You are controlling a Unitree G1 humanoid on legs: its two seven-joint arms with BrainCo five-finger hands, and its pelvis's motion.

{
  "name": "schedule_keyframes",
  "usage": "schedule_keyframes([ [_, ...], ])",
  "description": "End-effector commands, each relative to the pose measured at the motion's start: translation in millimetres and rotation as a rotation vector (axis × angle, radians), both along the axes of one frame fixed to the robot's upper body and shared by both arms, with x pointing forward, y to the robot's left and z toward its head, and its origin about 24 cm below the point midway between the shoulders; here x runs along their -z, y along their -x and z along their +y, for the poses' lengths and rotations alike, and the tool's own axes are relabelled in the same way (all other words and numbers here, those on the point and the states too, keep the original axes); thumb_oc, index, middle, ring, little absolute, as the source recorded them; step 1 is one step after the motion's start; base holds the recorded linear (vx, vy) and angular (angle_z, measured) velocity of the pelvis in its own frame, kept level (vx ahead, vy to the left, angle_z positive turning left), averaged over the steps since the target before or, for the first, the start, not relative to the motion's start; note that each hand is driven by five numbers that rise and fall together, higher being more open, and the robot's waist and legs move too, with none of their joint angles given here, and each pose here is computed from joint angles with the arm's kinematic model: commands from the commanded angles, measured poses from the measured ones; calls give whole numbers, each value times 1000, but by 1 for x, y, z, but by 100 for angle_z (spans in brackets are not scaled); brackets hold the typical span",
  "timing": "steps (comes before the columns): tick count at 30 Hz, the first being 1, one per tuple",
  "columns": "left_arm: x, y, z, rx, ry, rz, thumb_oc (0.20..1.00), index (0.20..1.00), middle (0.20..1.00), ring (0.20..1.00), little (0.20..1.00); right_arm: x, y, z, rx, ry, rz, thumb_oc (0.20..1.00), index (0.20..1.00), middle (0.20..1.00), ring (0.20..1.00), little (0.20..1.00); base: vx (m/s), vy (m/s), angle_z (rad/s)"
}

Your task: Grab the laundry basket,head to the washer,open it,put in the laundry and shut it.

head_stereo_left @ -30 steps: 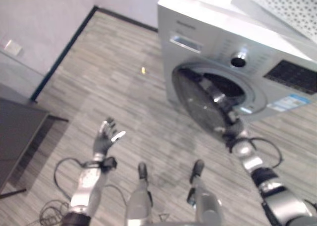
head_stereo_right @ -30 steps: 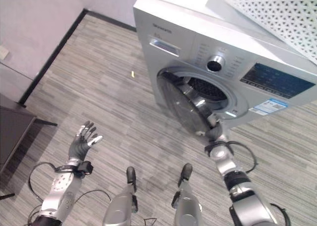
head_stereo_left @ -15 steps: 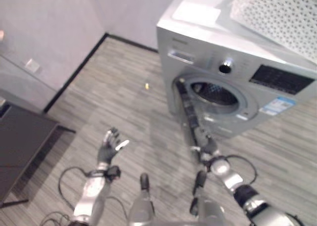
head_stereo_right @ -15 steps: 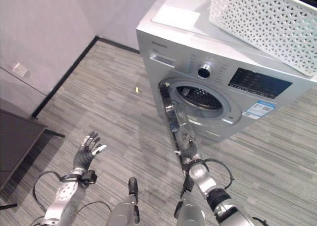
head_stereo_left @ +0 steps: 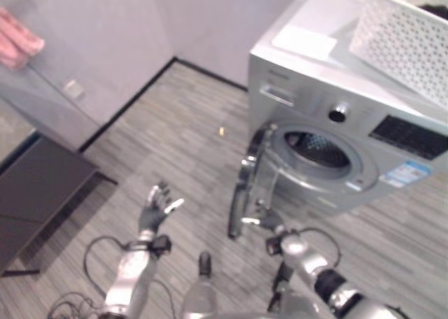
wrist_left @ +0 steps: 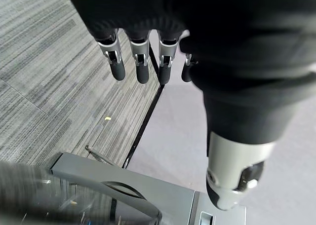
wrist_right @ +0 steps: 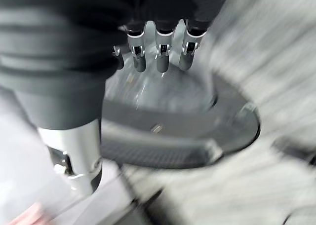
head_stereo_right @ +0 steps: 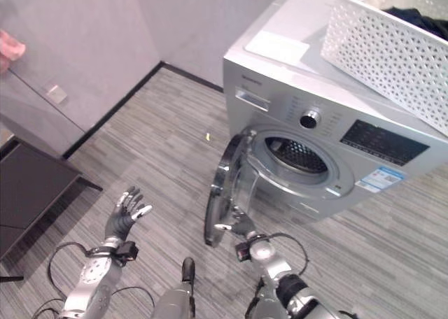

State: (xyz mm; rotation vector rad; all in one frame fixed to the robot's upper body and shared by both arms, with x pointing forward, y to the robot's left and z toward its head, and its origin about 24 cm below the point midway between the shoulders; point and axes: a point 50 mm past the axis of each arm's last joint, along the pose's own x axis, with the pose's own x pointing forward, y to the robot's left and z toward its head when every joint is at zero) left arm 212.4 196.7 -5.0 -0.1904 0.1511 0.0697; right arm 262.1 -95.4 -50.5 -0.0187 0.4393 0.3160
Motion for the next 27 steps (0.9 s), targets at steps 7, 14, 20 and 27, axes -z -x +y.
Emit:
schedule_keyframes([
  [7,-21,-11,4,52,-78,-116,1000,1000,1000,1000,1000,-42,-23,30,-12,-233,-157,1000,1000,1000,1000,1000,10,20,13],
  [14,-17,-6,11,28,-90,-92,1000,1000,1000,1000,1000,-15,-3,-7,31,-97,-97,1000,1000,1000,1000,1000,8,3,1],
  [20,-16,-2,15,28,-116,-87,1000,1000,1000,1000,1000,15,25,-42,103,-3,11,1000,1000,1000,1000,1000,8,-1,0],
  [27,-15,0,17,55,-154,-70,1000,1000,1000,1000,1000,44,58,-82,202,141,143,1000,1000,1000,1000,1000,15,-23,-9],
])
